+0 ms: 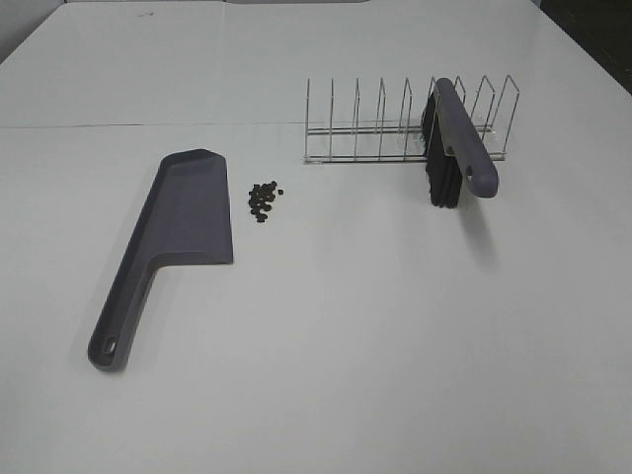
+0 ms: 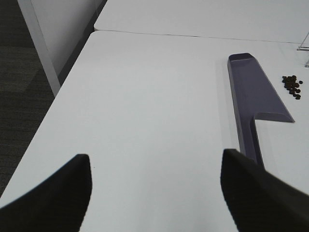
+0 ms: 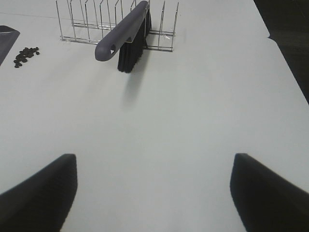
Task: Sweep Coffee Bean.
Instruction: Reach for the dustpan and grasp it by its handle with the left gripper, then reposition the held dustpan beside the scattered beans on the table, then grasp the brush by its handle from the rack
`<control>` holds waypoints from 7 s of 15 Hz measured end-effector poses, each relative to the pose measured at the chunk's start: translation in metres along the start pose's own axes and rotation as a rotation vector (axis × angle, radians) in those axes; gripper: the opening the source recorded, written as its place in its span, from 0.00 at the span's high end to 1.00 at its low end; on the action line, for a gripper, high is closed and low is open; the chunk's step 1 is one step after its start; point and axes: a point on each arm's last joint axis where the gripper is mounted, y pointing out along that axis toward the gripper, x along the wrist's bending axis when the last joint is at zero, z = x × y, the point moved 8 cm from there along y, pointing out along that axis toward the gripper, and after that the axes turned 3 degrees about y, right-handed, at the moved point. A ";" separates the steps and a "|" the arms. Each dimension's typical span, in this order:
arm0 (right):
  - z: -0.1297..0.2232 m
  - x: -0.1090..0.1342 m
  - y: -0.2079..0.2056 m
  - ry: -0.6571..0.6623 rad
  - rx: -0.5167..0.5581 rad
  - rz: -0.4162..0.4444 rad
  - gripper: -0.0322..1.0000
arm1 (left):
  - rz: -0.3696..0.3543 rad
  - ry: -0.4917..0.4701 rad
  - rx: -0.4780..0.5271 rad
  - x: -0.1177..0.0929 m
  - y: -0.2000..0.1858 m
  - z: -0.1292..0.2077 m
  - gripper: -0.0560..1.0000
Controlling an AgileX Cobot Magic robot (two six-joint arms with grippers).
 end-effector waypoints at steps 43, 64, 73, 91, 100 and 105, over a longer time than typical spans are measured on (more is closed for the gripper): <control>0.000 0.000 0.000 0.000 0.000 -0.001 0.23 | 0.303 -0.005 0.806 -0.122 0.276 -0.048 0.28; 0.000 0.000 0.000 0.000 0.000 -0.001 0.23 | 0.219 0.100 1.053 -0.167 0.343 0.084 0.33; 0.000 0.000 0.000 0.000 0.000 -0.001 0.23 | 0.176 0.040 1.043 -0.166 0.347 0.084 0.62; -0.044 -0.002 0.017 0.026 -0.027 -0.010 0.23 | 0.186 0.082 0.971 -0.162 0.327 0.041 0.62; -0.184 0.007 0.123 0.026 0.166 -0.132 0.27 | 0.193 0.099 0.969 -0.161 0.328 0.041 0.62; -0.210 0.010 0.244 0.128 0.570 -0.157 0.35 | 0.193 0.107 0.974 -0.161 0.327 0.042 0.62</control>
